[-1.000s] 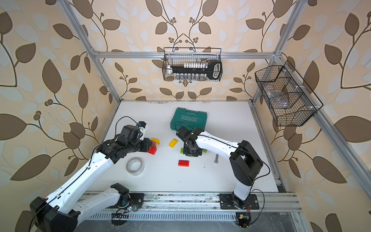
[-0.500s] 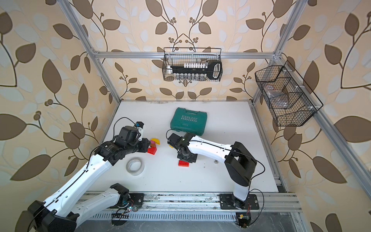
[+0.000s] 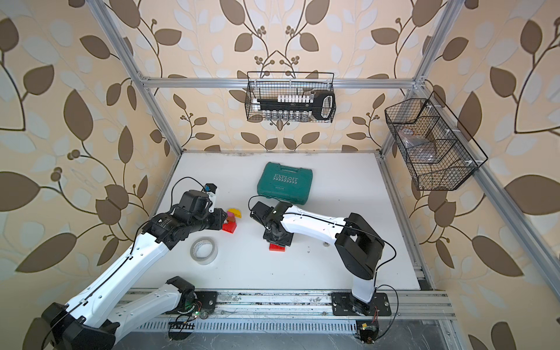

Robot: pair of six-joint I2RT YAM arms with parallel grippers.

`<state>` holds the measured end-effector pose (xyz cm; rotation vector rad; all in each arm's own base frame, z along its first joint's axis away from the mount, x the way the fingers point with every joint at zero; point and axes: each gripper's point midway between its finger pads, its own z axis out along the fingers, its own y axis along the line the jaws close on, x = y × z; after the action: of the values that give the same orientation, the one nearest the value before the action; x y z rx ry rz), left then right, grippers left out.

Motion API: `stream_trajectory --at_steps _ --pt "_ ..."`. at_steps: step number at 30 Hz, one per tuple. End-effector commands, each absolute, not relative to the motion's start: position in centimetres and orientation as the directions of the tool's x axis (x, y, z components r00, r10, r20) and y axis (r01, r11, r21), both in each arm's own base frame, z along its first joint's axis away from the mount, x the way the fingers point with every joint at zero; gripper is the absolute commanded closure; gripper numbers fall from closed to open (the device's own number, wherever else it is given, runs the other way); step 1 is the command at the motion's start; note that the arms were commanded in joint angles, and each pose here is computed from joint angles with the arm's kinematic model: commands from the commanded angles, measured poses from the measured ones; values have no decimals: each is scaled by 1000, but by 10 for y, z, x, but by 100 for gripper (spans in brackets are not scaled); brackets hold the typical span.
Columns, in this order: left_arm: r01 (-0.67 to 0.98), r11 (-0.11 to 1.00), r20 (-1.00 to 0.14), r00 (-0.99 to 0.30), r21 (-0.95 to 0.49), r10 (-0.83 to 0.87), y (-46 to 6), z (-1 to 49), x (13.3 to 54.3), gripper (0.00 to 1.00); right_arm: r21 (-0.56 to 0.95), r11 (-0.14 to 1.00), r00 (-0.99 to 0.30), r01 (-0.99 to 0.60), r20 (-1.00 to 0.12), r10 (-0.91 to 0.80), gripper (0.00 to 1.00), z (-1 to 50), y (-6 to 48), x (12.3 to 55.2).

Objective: Assemble the letter s with lego
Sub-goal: Assemble the lego brick with the lego brick.

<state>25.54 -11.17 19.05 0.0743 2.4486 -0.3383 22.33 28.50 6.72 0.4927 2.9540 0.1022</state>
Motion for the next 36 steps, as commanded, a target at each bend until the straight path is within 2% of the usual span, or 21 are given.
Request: stream_trajectory --at_steps 1,20,36 --pt "103 970 -626 -777 -221 -60 -104 192 256 71 63 951 -945 304 -108 309 94 56 281 214" --pt "101 970 -621 -782 -219 -59 -104 190 256 70 15 963 -956 269 -120 269 94 46 267 216" --pt "101 972 -618 -784 -211 -53 -104 188 257 70 -27 974 -973 224 -62 222 96 22 261 203"
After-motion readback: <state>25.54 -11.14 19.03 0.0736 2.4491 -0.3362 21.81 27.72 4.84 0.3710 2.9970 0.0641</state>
